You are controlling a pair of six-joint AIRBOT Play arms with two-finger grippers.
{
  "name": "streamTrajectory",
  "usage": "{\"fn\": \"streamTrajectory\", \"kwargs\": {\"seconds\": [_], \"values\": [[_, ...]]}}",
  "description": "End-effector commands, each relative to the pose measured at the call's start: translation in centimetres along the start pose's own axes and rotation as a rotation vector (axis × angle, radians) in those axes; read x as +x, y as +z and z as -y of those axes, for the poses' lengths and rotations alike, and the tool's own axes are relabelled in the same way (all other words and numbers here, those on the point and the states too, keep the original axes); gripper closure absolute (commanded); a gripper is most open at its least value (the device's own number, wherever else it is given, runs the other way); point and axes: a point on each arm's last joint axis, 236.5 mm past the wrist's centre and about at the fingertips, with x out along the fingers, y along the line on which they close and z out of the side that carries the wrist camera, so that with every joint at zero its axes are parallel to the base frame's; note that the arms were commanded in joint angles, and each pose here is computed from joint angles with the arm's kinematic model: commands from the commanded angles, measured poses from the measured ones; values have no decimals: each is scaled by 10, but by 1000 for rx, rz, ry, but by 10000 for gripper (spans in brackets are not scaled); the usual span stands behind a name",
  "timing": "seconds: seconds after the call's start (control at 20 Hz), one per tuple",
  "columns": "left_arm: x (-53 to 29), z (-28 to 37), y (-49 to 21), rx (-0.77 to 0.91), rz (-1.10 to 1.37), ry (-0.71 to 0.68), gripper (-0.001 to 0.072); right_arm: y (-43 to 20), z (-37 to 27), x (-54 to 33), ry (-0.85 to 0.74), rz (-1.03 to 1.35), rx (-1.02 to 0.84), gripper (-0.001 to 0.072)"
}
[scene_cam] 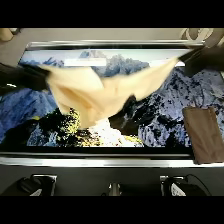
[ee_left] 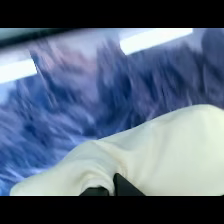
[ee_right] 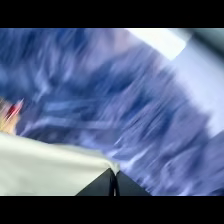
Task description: Fold the shirts.
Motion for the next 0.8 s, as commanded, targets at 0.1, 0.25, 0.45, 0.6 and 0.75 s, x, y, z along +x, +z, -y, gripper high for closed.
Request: {"fn": "streamTrajectory", "kwargs": {"seconds": [0.1, 0.25, 0.45, 0.6, 0.75], "values": [[-173, -22, 91, -99, 396, 32, 682, 125, -7, -250, -509, 473, -157, 697], [-166, -27, 54, -109, 241, 58, 682, 116, -12, -256, -516, 446, -163, 696], [-138, -29, 18, -81, 74, 83, 682, 121, 7, -242, -546, 440, -167, 696], [-90, -28, -34, -64, -109, 97, 681, 105, 31, -195, -520, 328, -145, 696], [-24, -12, -128, -63, -382, 49, 681, 61, 63, -103, -425, 111, -82, 696]]}}
